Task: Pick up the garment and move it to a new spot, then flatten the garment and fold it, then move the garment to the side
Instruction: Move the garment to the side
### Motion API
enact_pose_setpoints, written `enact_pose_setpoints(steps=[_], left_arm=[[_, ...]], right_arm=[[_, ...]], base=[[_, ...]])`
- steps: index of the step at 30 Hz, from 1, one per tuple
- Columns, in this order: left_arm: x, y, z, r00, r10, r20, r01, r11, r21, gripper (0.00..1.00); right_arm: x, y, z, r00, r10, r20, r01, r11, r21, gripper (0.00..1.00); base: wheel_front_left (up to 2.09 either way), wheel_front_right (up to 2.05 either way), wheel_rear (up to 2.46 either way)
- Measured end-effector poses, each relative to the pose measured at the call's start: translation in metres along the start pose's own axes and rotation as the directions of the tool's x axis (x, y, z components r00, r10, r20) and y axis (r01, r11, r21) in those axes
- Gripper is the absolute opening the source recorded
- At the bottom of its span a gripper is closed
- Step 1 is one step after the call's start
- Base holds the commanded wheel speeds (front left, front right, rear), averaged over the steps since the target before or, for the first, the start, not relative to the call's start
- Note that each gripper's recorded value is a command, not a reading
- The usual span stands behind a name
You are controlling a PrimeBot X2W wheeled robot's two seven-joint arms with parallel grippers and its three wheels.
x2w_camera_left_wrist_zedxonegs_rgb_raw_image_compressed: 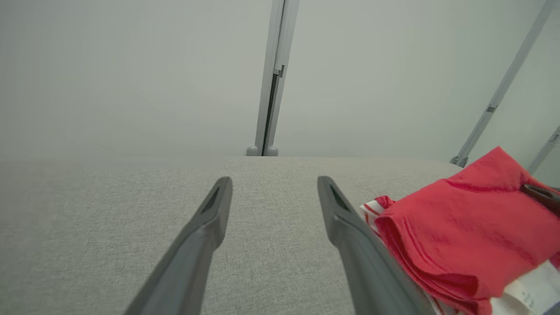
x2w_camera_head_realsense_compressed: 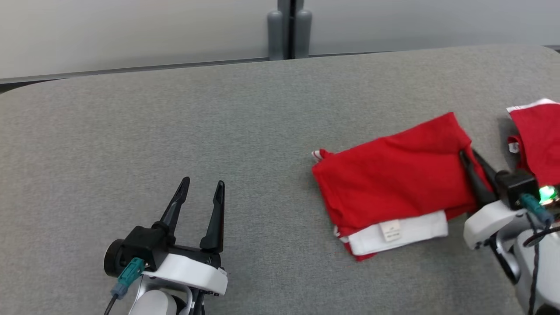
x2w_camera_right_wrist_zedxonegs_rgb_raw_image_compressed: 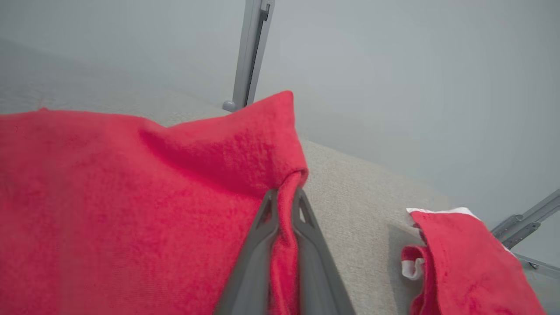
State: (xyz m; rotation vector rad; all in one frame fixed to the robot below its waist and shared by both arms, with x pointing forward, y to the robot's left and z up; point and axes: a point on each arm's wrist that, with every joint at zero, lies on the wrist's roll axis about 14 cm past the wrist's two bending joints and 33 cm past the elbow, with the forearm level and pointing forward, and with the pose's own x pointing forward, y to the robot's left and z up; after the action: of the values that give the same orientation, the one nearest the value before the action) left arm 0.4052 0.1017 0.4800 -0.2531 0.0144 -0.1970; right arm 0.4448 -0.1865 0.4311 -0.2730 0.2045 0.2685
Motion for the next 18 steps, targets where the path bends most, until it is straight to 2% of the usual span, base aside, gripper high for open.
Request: enact_pose_setpoints(steps=[6, 11, 18], left_arm=[[0.028, -0.03, -0.014, 0.993, -0.118, -0.023, 0.118, 0.993, 0.017, 1.0], [0.053, -0.045, -0.035, 0.98, -0.192, -0.059, 0.193, 0.981, 0.019, 1.0], [0.081, -0.066, -0.071, 0.953, -0.284, -0.108, 0.286, 0.958, -0.001, 1.0]], right_arm=[[0.0, -0.077, 0.029, 0.994, -0.093, 0.053, 0.101, 0.979, -0.179, 0.0], [-0.002, -0.144, 0.04, 0.978, -0.199, 0.055, 0.206, 0.945, -0.255, 0.0], [-0.02, -0.213, 0.012, 0.94, -0.339, -0.049, 0.307, 0.896, -0.322, 0.0]], base=[[0.0, 0.0, 0.0], [0.0, 0.0, 0.0], [0.0, 0.0, 0.0]])
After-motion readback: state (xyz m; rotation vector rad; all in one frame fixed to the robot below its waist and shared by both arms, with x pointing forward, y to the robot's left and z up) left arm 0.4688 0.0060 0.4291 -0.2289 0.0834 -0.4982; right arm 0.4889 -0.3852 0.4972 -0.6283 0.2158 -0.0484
